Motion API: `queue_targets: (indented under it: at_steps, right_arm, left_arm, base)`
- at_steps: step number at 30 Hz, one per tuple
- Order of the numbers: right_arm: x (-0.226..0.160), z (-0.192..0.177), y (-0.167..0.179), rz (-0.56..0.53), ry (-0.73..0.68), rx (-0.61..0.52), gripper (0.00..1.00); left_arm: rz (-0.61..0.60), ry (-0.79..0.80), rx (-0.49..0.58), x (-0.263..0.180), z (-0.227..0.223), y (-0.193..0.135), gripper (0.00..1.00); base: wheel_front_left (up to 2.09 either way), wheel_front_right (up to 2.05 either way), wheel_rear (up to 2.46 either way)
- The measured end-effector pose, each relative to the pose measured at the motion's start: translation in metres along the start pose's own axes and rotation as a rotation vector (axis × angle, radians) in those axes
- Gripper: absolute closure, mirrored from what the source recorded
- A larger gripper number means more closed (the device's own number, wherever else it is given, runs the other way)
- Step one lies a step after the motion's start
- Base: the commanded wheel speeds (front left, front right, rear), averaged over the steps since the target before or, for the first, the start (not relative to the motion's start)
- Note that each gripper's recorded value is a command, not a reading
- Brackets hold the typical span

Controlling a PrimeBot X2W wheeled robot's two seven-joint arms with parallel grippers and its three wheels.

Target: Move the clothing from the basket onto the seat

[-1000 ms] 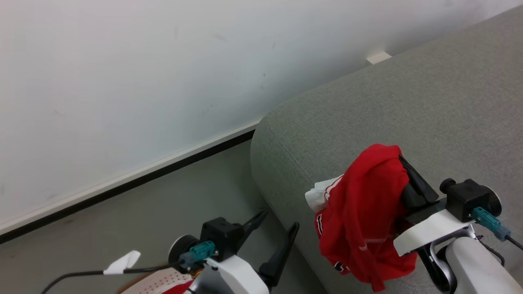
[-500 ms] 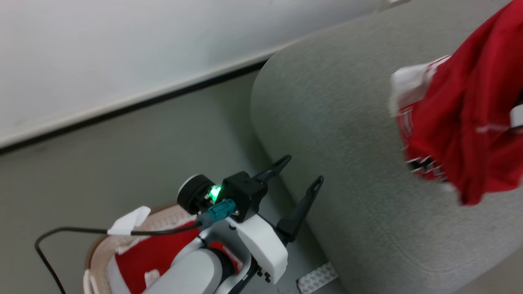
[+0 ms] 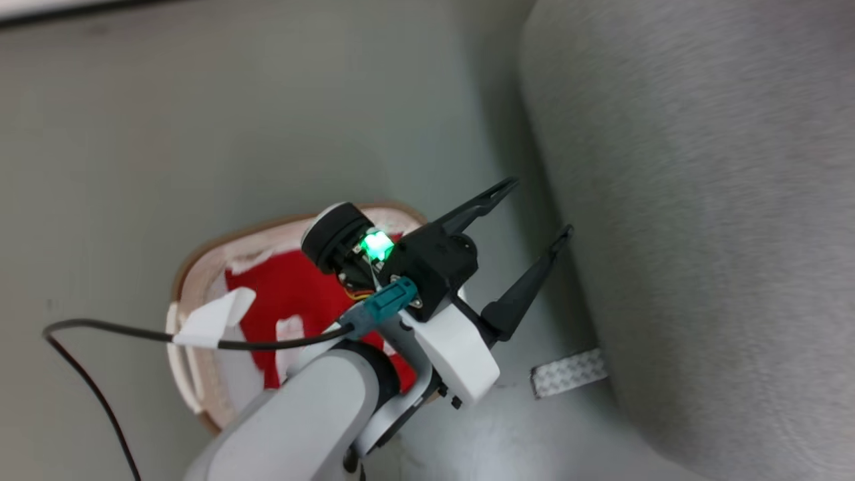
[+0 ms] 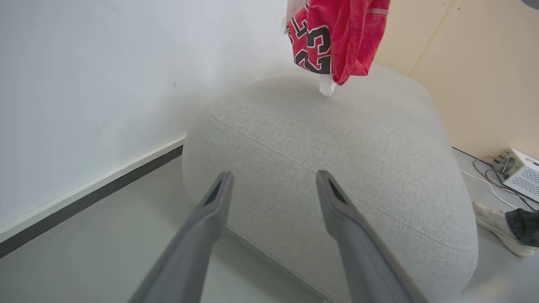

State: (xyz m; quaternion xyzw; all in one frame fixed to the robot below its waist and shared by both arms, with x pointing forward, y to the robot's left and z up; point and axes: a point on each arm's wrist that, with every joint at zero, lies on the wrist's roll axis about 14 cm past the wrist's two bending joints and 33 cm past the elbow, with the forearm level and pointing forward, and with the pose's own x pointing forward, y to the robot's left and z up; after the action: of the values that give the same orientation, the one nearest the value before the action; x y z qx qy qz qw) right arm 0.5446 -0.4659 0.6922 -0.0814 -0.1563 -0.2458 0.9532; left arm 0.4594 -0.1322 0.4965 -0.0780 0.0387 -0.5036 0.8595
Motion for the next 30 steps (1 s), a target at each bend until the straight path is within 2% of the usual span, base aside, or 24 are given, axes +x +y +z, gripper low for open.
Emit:
queue_targets:
  at_steps: [2, 4, 8, 9, 10, 12, 18, 23, 30]
  right_arm:
    - [0.001, -0.042, 0.004, -0.012, 0.080, -0.032, 1.00]
    - [-0.009, -0.095, 0.017, -0.018, 0.185, -0.007, 1.00]
    - [-0.064, -0.192, 0.030, -0.031, 0.421, 0.014, 1.00]
    - [-0.078, -0.205, 0.028, -0.034, 0.465, 0.008, 0.86]
    - [-0.091, -0.214, 0.026, -0.035, 0.501, -0.003, 0.64]
    - [-0.112, -0.225, 0.024, -0.041, 0.554, 0.004, 0.00]
    - [-0.142, -0.211, 0.027, -0.014, 0.567, 0.008, 0.00]
    - [-0.147, -0.169, 0.025, 0.011, 0.452, 0.007, 0.00]
    - [-0.165, -0.101, 0.037, 0.077, 0.256, 0.071, 0.00]
  left_arm:
    - [0.020, 0.024, -0.011, -0.002, -0.015, 0.012, 0.00]
    - [0.046, 0.063, -0.026, -0.009, -0.034, 0.022, 0.00]
    - [0.094, 0.114, -0.041, -0.024, -0.053, 0.032, 0.00]
    - [0.098, 0.119, -0.041, -0.027, -0.054, 0.031, 0.00]
    - [0.100, 0.120, -0.042, -0.028, -0.053, 0.029, 0.00]
    - [0.102, 0.128, -0.041, -0.032, -0.053, 0.025, 0.00]
    - [0.128, 0.106, -0.023, -0.040, -0.033, 0.019, 0.00]
    - [0.175, 0.063, -0.010, -0.051, -0.013, 0.017, 0.00]
    - [0.328, -0.041, 0.014, -0.083, 0.018, 0.025, 0.00]
  base:
    - [0.00, 0.00, 0.00]
    - [0.00, 0.00, 0.00]
    - [0.00, 0.00, 0.00]
    - [0.00, 0.00, 0.00]
    - [0.00, 0.00, 0.00]
    - [0.00, 0.00, 0.00]
    - [0.00, 0.00, 0.00]
    - [0.00, 0.00, 0.00]
    - [0.00, 0.00, 0.00]
